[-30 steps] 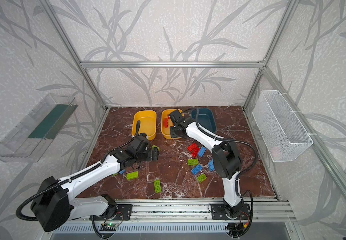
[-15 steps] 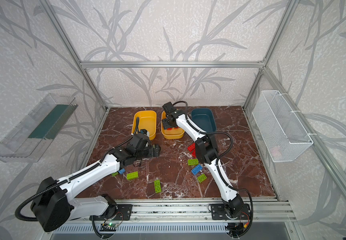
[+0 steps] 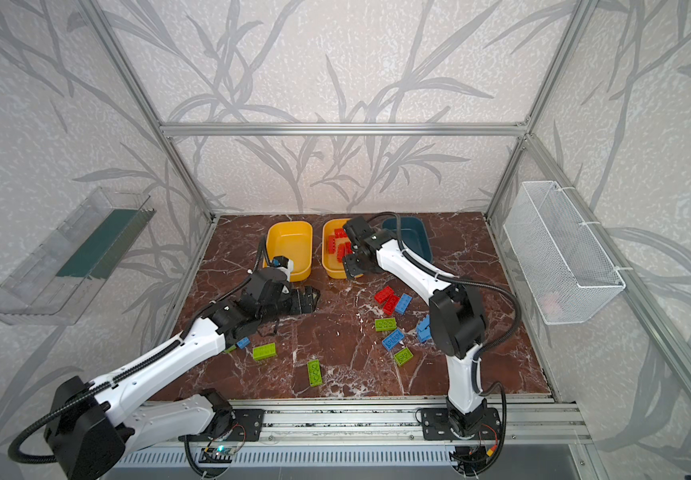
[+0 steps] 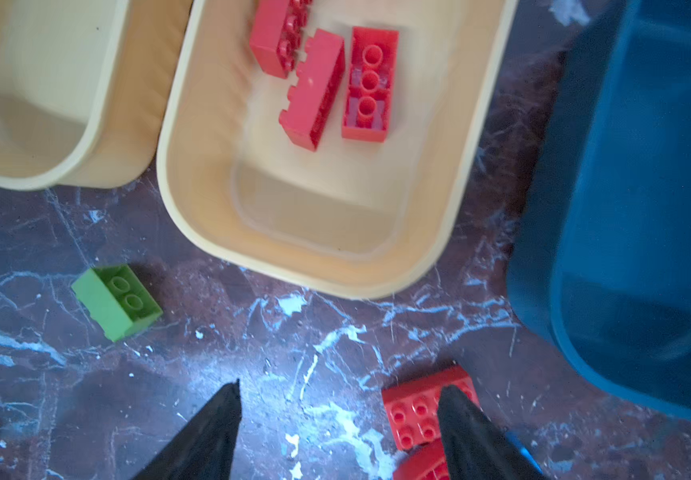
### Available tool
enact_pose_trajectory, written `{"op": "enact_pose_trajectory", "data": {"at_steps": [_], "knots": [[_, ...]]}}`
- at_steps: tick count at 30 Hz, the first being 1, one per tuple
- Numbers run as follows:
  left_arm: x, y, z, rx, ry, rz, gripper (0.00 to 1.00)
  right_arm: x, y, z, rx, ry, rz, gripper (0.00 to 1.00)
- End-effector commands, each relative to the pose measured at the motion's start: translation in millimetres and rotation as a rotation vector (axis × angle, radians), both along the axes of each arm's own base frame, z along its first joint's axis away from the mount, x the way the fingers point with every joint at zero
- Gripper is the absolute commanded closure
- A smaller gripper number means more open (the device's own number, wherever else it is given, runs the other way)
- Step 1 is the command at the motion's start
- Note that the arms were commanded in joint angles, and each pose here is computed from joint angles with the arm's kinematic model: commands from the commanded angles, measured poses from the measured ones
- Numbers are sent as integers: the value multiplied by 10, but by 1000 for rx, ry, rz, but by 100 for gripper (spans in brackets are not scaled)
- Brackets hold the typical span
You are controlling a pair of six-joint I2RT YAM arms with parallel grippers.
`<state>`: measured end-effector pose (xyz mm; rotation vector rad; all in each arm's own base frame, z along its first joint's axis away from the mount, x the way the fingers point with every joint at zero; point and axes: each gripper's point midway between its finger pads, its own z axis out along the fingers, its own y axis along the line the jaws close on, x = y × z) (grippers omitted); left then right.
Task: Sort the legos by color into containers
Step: 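Carry the red brick into the middle yellow bin and open the right gripper, then move the right gripper back to another red brick and grasp it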
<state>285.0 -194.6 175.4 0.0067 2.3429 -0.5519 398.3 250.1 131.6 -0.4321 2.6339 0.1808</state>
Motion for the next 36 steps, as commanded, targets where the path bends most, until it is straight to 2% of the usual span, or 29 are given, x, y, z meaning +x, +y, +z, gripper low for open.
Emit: {"op": "enact_pose_trajectory", "data": {"at_steps": [1,4,8,13,18,36], "knots": [[-119,-100,-17,-38,10,-55,1,-76,-164,-38,27,-49,7,11],[-197,-163,-17,-43,8,-77,1,-242,-321,-194,12,-31,40,6],[-294,-296,7,-39,-7,-118,1,-347,-496,-388,-12,30,50,5],[-383,-510,60,-34,-26,-171,1,-368,-584,-563,-31,111,58,5],[-418,-680,63,-28,-30,-203,1,-349,-552,-711,-26,138,65,5],[-421,-574,49,28,-63,-185,1,-236,-523,-1008,-48,181,57,10]]}}
